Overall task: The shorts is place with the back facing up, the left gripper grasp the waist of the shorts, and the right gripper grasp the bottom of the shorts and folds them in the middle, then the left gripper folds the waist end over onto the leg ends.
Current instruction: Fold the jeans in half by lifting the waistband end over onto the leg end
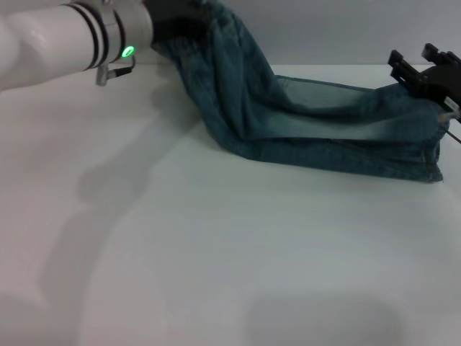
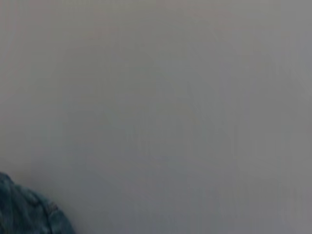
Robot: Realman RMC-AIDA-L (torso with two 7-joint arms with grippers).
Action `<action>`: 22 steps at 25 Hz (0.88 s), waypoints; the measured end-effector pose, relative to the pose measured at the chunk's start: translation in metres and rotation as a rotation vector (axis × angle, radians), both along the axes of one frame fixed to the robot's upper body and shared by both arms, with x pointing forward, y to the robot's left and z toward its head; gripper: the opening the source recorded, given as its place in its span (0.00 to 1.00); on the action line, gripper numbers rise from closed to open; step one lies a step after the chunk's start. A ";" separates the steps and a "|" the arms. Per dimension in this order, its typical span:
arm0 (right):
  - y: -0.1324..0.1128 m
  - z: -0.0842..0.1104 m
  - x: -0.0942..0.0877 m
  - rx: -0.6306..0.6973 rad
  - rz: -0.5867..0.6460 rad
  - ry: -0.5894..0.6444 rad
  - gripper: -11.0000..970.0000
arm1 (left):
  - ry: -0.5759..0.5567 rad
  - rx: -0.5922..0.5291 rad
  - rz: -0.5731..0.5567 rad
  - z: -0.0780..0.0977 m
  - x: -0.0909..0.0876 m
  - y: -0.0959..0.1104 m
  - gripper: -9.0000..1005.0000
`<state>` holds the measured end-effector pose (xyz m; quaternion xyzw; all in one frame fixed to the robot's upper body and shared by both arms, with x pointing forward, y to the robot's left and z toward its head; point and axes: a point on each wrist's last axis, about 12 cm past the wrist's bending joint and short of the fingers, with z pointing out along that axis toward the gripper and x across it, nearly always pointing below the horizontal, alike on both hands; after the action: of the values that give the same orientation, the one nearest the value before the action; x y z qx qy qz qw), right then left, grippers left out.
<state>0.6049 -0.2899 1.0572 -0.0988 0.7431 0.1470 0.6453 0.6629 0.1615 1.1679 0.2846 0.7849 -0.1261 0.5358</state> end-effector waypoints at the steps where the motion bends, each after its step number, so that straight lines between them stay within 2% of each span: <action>1: 0.002 0.001 0.003 -0.006 0.001 0.007 0.68 | 0.000 0.000 0.000 0.000 0.000 0.000 0.07; 4: 0.011 0.001 0.010 -0.020 0.008 0.030 0.68 | -0.010 0.000 -0.017 0.004 -0.001 -0.005 0.07; 6: 0.016 0.002 0.014 -0.031 0.019 0.043 0.68 | -0.043 -0.004 -0.069 0.018 -0.003 -0.020 0.07; 8: 0.021 0.002 0.018 -0.047 0.028 0.053 0.68 | -0.046 -0.005 -0.073 0.019 -0.004 -0.021 0.07; 11: 0.028 0.002 0.022 -0.073 0.048 0.069 0.67 | -0.091 -0.011 -0.107 0.037 -0.003 -0.032 0.07; 22: 0.053 0.000 0.031 -0.166 0.125 0.123 0.68 | -0.157 -0.017 -0.173 0.064 -0.005 -0.050 0.07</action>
<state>0.6354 -0.2373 1.0574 -0.1887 0.7835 0.1305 0.5775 0.6579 0.1111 1.2319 0.3555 0.7120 -0.1559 0.5852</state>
